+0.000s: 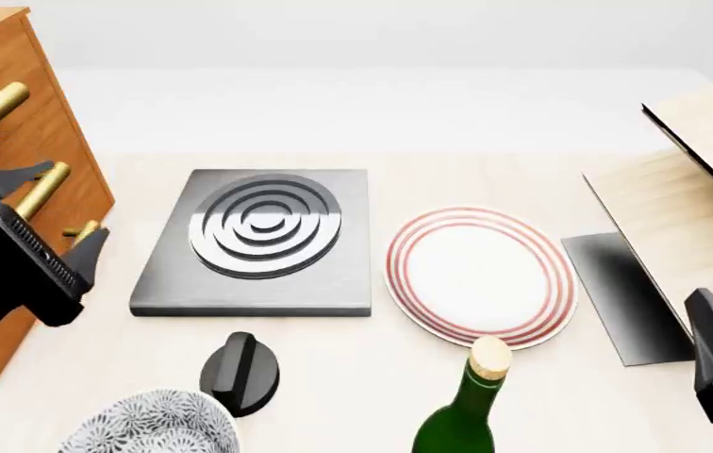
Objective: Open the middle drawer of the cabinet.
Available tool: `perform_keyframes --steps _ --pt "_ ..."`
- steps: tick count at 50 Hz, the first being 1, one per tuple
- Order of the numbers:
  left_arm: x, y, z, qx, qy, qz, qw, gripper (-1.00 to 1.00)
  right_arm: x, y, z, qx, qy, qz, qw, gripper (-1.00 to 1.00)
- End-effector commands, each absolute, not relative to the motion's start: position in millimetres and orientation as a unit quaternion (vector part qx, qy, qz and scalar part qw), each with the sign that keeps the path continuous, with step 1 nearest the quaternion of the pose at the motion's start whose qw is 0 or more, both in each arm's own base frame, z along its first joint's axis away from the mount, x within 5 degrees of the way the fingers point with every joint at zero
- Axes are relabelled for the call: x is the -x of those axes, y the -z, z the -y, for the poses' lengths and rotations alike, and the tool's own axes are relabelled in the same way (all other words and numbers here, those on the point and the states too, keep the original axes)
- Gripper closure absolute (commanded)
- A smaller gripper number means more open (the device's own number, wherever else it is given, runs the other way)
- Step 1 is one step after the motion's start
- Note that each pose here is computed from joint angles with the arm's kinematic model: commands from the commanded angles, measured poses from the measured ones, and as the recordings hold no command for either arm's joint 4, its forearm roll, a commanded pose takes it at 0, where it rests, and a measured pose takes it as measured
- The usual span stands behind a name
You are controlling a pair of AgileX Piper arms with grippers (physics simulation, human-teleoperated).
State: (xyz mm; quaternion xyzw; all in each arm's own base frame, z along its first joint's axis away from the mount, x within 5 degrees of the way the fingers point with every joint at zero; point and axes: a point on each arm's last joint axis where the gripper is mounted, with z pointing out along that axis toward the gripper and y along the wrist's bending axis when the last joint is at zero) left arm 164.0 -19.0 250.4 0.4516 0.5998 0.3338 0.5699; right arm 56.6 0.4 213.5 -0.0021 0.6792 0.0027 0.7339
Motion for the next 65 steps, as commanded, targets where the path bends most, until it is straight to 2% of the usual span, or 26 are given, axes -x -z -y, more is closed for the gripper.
perform_keyframes --steps 1,16,28,65 --pt "-165 -237 17 -0.461 -0.346 -0.596 0.558 -1.00 -57 -214 0 0.002 -0.002 -0.678 0.735 -1.00" --pt "-170 -217 12 -0.473 -0.383 -0.578 0.543 -1.00 -57 -214 0 0.001 -0.002 -0.678 0.735 -1.00" --pt "-172 -212 6 -0.468 -0.397 -0.582 0.534 -1.00 -57 -214 0 0.002 -0.002 -0.678 0.735 -1.00" --pt "-195 -201 -14 -0.435 -0.414 -0.619 0.506 -1.00 -57 -214 0 0.002 -0.002 -0.678 0.735 -1.00"
